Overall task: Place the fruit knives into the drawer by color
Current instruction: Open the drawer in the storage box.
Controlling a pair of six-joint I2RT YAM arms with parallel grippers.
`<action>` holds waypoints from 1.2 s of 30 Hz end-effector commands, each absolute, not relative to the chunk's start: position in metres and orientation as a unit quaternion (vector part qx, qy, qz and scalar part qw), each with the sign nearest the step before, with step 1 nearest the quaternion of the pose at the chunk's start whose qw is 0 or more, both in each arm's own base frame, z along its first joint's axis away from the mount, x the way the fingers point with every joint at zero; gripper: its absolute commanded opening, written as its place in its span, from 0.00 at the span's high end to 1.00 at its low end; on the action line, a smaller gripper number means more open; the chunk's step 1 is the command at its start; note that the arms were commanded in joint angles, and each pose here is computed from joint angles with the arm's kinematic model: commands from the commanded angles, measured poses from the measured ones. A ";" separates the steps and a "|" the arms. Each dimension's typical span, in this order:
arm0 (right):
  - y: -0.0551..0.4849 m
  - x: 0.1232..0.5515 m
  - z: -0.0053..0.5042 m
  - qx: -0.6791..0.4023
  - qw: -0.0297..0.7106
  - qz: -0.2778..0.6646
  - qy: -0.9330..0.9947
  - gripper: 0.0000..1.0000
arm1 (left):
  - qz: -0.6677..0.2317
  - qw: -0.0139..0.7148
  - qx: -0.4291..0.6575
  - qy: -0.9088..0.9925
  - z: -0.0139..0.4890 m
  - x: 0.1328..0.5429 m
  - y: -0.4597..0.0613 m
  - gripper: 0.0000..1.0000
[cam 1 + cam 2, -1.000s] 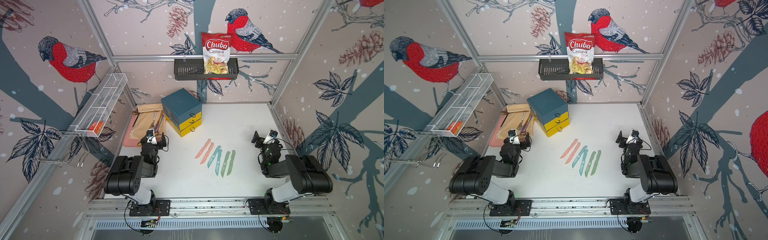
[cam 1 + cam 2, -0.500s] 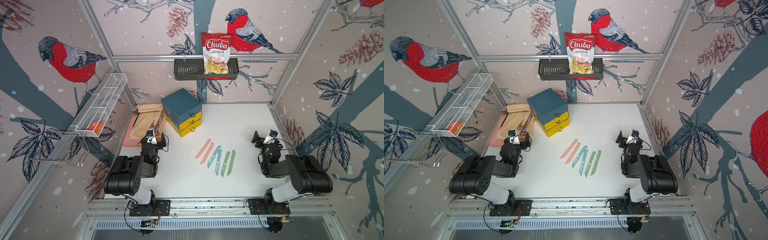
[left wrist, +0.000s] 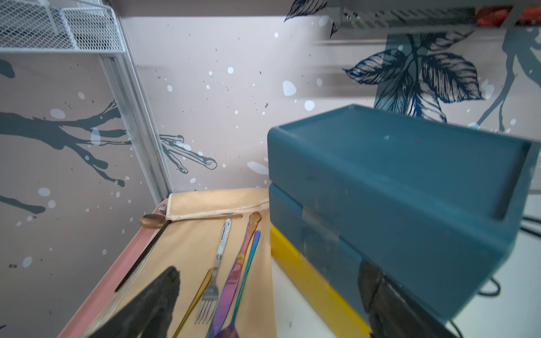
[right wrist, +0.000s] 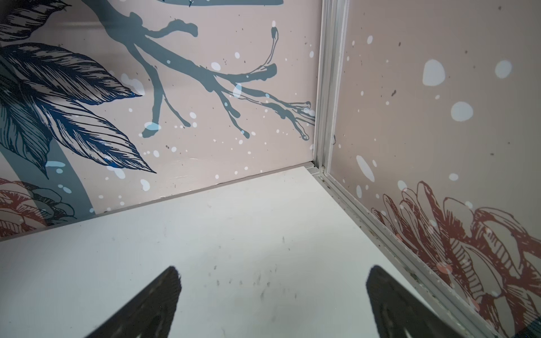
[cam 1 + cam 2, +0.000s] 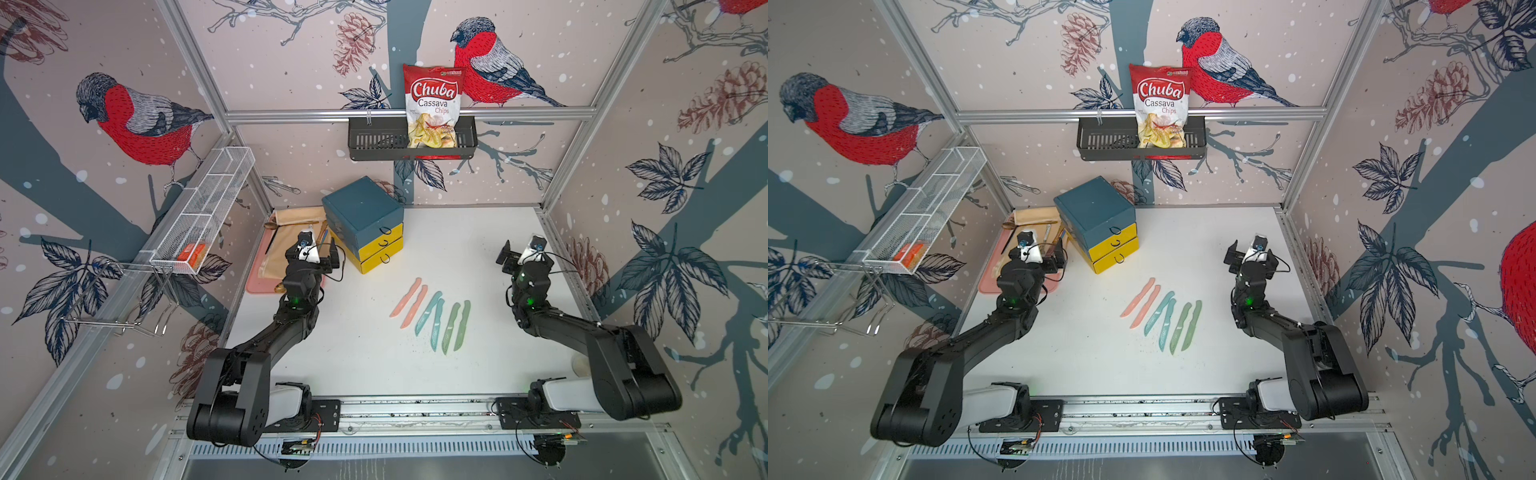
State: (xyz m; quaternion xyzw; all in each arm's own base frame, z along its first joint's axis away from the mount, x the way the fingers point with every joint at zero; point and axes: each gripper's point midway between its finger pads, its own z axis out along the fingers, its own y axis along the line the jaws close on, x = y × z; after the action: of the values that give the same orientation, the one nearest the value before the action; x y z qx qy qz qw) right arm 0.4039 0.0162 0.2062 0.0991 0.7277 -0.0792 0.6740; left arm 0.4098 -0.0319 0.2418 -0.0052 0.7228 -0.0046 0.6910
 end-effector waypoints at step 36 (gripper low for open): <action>0.423 0.436 0.230 0.206 0.133 0.668 0.702 0.51 | -0.282 0.283 -0.056 0.915 0.240 0.521 -0.131 1.00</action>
State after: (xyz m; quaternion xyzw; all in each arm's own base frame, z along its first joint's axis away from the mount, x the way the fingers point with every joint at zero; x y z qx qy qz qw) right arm 0.4353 0.4178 0.2213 0.2078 0.7188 0.6481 0.1418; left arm 0.5249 -0.1334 0.2477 -0.0597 0.9104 -0.2816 0.2970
